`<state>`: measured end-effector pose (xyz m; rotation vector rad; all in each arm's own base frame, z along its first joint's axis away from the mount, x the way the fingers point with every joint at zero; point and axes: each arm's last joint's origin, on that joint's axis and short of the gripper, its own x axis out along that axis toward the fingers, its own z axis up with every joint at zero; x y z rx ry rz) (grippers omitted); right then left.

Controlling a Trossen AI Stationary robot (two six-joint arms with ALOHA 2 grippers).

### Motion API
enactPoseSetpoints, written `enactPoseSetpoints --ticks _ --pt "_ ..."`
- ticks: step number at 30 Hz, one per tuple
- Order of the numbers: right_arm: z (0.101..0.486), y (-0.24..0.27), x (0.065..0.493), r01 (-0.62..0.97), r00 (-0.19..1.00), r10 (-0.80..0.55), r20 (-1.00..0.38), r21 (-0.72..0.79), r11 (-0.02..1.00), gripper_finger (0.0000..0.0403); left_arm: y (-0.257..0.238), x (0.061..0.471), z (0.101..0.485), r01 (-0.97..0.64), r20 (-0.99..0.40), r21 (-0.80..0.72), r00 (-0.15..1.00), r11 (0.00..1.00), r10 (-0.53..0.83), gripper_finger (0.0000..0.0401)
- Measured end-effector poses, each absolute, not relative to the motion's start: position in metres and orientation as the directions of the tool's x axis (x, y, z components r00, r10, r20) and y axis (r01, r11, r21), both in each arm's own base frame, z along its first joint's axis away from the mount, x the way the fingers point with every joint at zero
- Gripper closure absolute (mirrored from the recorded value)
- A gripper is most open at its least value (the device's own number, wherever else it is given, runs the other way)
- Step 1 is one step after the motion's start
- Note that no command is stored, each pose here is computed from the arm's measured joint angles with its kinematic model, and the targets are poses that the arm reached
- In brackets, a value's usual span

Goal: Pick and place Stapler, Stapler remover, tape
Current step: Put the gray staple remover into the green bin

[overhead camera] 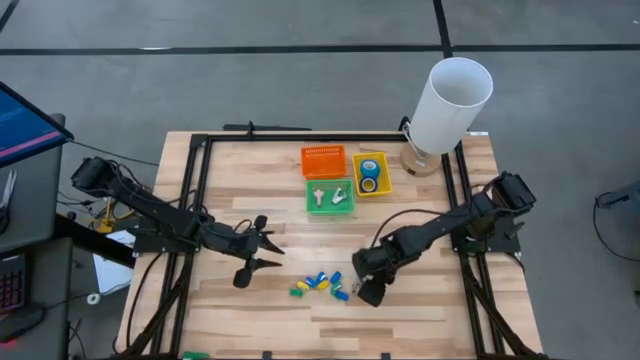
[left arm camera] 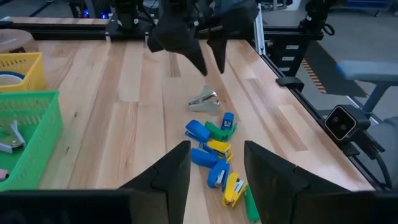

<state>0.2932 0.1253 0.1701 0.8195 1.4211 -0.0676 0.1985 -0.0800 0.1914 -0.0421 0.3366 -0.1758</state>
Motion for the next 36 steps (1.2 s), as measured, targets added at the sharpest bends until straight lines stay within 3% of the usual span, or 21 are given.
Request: enactPoseSetpoints --ticks 5,12,18,36 --pt "0.171 0.119 0.297 0.651 0.199 0.456 -0.868 0.465 0.600 0.0249 -0.080 0.199 0.192 0.164 -0.322 -0.071 0.930 0.984 -0.179 0.0261" --pt "0.165 0.122 0.306 0.691 0.263 0.441 -0.858 0.486 0.534 0.0249 -0.080 0.199 0.192 0.164 -0.321 -0.071 0.930 0.984 -0.179 0.0261" --pt "0.144 0.119 0.309 0.735 0.188 0.441 -0.878 0.424 0.530 0.0249 -0.080 0.199 0.192 0.165 -0.322 -0.071 0.930 0.984 -0.179 0.0261" --pt "0.141 0.114 0.316 0.722 0.208 0.470 -0.858 0.459 0.518 0.0249 -0.080 0.199 0.192 0.164 -0.322 -0.071 0.930 0.984 -0.179 0.0261"
